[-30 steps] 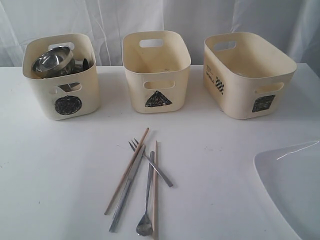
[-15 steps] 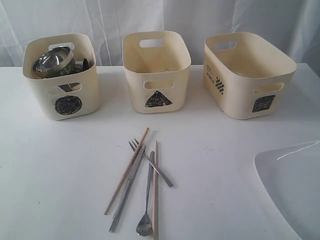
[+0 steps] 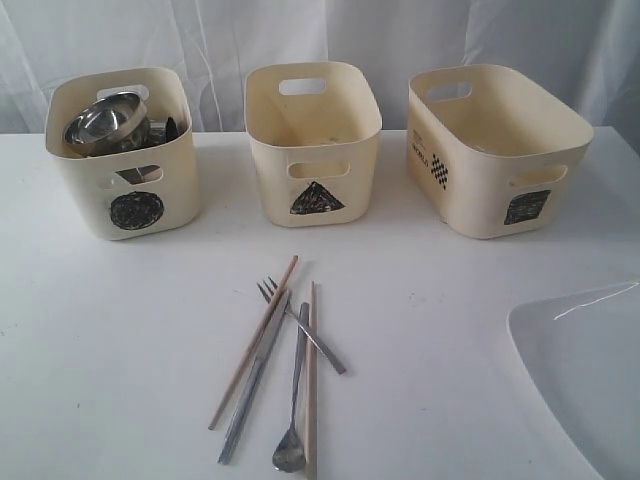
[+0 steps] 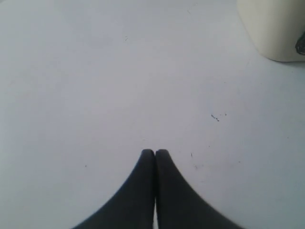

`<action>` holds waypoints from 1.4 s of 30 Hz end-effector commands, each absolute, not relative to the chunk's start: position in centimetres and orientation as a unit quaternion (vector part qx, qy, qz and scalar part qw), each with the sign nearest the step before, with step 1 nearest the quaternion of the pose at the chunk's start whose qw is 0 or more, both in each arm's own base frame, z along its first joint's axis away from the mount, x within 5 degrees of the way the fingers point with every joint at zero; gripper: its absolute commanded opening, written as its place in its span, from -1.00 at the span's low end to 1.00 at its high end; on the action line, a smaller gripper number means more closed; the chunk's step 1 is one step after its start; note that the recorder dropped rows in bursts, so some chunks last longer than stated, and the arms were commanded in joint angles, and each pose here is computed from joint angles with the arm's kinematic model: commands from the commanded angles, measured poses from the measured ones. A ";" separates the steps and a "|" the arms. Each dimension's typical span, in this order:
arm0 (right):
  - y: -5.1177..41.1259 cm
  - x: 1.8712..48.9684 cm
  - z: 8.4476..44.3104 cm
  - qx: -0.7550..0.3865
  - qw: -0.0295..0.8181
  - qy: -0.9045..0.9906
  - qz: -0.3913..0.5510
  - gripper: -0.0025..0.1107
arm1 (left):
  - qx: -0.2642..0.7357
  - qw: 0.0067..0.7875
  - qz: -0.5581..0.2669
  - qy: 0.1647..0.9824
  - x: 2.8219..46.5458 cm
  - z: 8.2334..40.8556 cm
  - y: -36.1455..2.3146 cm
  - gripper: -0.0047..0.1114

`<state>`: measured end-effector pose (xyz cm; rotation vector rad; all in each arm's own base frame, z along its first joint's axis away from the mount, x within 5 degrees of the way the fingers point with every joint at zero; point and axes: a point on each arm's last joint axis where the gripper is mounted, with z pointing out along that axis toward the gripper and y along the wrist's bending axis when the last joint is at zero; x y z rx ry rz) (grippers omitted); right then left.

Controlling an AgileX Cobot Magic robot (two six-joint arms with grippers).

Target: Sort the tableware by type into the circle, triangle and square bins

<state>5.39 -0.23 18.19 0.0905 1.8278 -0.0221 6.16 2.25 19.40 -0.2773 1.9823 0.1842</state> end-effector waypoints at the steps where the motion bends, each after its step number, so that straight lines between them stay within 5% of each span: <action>1: -0.2 5.4 18.3 0.038 0.615 0.788 -0.010 -0.96 | -0.129 0.564 0.065 0.813 5.0 16.7 2.2 -0.92; 12: -0.2 5.4 18.3 0.038 0.613 0.789 -0.010 -0.96 | -0.045 0.565 0.094 0.819 5.0 16.7 1.7 -0.92; 16: -0.2 5.4 18.3 0.038 0.613 0.789 -0.010 -0.96 | 0.028 0.658 0.099 0.746 5.6 18.8 0.9 -0.92; 21: -0.2 5.4 18.3 0.038 0.613 0.789 -0.010 -0.96 | -0.007 0.769 -0.022 0.639 5.6 21.5 -0.3 -0.92; 25: -0.2 5.4 18.3 0.038 0.613 0.789 -0.010 -0.96 | -0.105 0.713 -0.080 0.688 5.9 20.2 0.2 -0.92; 29: -0.2 5.4 18.3 0.038 0.613 0.789 -0.010 -0.96 | -0.151 0.644 -0.053 0.748 5.9 18.5 0.9 -0.92; 36: -0.2 5.4 18.3 0.038 0.613 0.789 -0.010 -0.96 | 0.015 0.587 -0.003 0.809 5.6 17.2 -0.3 -0.92; 42: -0.2 5.4 18.3 0.038 0.613 0.789 -0.010 -0.96 | 0.025 0.545 -0.015 0.838 5.3 16.3 -0.6 -0.92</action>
